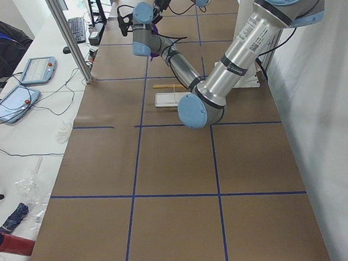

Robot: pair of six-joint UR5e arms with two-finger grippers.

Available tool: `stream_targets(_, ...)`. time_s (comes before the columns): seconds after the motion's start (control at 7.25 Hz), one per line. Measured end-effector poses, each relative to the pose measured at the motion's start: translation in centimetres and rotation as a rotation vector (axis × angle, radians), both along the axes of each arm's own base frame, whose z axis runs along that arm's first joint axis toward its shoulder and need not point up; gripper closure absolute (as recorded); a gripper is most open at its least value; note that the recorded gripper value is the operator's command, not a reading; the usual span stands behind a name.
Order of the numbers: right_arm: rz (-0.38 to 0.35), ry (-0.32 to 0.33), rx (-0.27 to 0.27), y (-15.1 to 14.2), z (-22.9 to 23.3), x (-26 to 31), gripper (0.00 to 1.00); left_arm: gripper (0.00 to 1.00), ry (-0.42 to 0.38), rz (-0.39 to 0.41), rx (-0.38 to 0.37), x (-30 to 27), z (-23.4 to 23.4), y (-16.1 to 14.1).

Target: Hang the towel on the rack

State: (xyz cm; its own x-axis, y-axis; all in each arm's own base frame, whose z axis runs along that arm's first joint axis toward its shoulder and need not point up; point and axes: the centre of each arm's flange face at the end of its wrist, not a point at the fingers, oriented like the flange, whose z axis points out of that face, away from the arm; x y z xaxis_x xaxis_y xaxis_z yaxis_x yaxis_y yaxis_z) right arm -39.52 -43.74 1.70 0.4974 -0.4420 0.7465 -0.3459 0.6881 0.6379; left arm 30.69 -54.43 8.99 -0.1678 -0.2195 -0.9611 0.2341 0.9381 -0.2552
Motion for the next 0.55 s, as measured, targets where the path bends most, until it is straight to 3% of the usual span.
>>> stream_targets(0.28, 0.000, -0.001, 0.001, 0.03, -0.02, 0.04, 1.00, 1.00, 0.000, 0.000, 0.001, 0.00, 0.03, 0.01)
stream_targets(0.41, -0.001, -0.002, 0.001, 0.09, 0.00, 0.07, 0.72, 1.00, 0.000, 0.001, 0.001, -0.03, 0.06, -0.01)
stream_targets(0.55, -0.002, -0.004, 0.002, 0.22, -0.03, 0.16, 0.01, 1.00, -0.001, 0.001, 0.000, -0.05, 0.13, -0.01)
